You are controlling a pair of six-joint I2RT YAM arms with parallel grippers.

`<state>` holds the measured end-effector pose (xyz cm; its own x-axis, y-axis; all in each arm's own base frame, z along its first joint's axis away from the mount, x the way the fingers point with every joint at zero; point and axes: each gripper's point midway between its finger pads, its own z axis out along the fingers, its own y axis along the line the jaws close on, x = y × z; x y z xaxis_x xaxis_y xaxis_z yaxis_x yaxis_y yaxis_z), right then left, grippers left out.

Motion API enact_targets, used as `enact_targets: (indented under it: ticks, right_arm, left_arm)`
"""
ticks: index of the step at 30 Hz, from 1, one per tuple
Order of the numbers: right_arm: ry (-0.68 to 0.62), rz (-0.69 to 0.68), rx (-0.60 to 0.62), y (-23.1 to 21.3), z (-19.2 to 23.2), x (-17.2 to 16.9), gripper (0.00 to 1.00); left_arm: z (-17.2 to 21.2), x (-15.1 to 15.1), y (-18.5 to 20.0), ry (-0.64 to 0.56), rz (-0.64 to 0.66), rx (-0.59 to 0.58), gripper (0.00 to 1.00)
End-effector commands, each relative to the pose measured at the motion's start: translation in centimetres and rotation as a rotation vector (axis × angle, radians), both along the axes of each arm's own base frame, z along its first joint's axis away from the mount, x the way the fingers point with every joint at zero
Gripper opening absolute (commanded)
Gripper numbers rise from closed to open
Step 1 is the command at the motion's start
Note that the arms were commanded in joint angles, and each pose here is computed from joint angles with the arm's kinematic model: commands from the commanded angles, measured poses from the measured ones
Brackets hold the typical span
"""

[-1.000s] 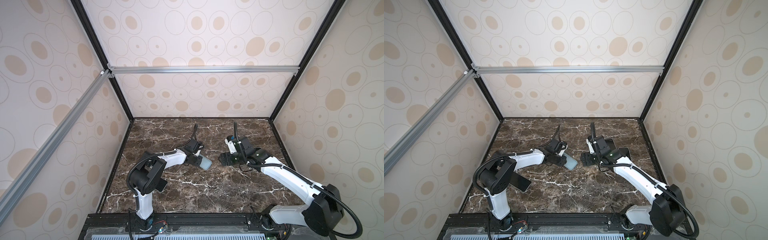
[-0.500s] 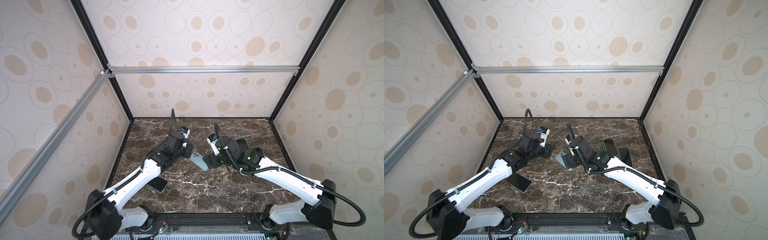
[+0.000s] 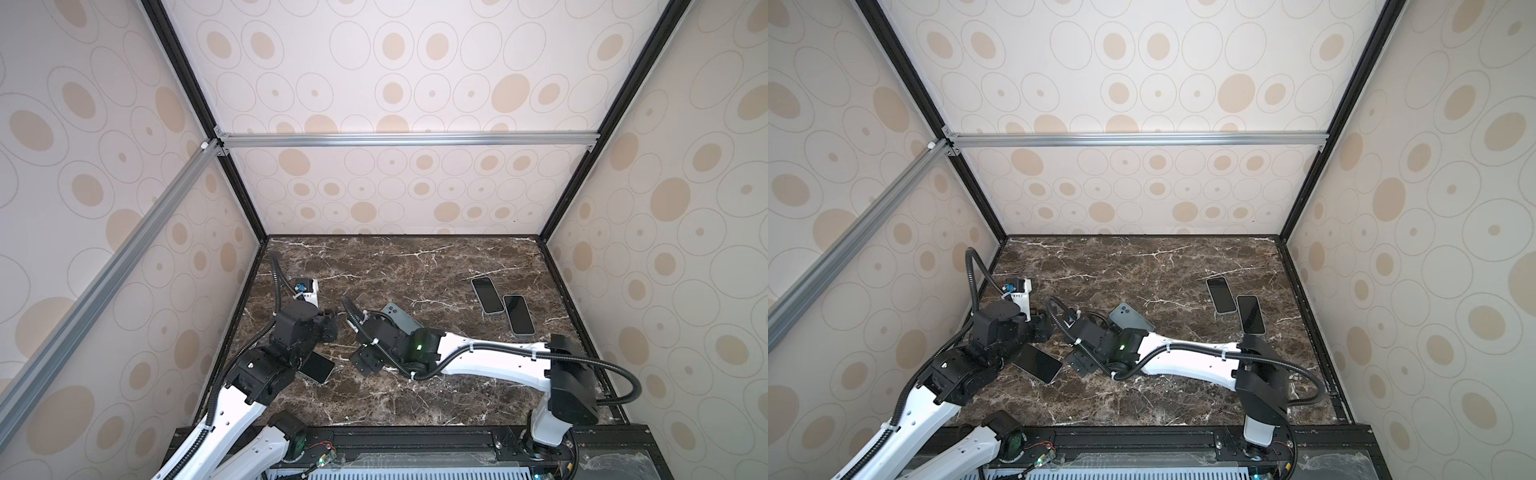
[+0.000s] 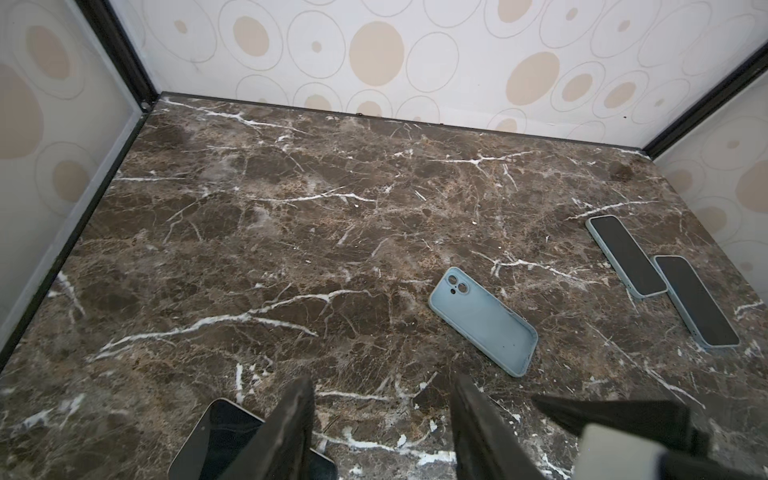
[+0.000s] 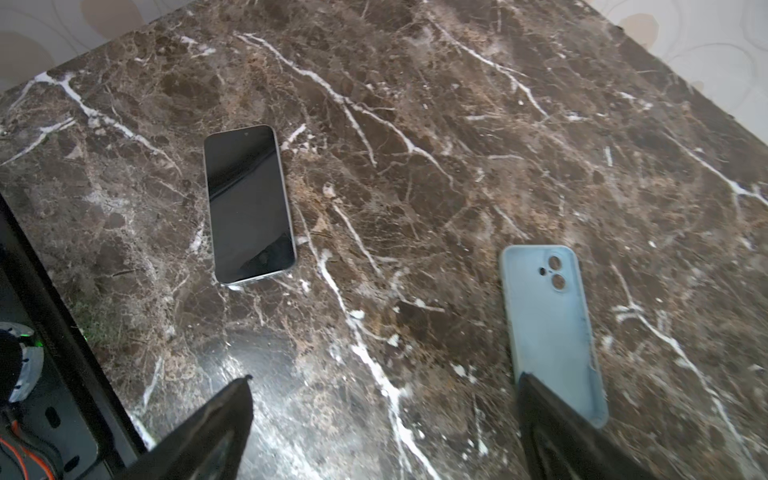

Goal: Put the phone into the phone case

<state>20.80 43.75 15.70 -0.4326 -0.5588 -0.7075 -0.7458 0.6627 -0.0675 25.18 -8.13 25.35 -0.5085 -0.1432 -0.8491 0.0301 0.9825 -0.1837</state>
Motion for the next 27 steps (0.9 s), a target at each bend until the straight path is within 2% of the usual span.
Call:
enact_targets:
  ticks: [1,7,15,23,27]
  right_arm:
    - [-0.011,0.036,0.080,2.9,0.5,-0.4,0.99]
    - [-0.033,0.074,0.103,4.6,-1.1,-0.8,0.99]
    - [-0.020,0.126,0.109,6.6,-3.2,-1.1,0.99]
    - [0.024,0.191,0.055,9.5,-6.7,-1.5,0.99]
    - [0.032,0.217,0.029,10.3,-8.7,-1.6,0.99]
  left_arm:
    - [-0.3,0.4,1.8,-0.003,0.100,0.017,0.53]
    - [-1.3,3.2,3.7,-0.025,0.170,0.076,0.53]
    - [-4.2,6.2,8.6,0.004,0.266,0.054,0.53]
    - [-7.2,6.0,12.6,0.026,0.383,0.043,0.55]
    - [-6.9,5.5,14.2,0.011,0.448,0.026,0.57]
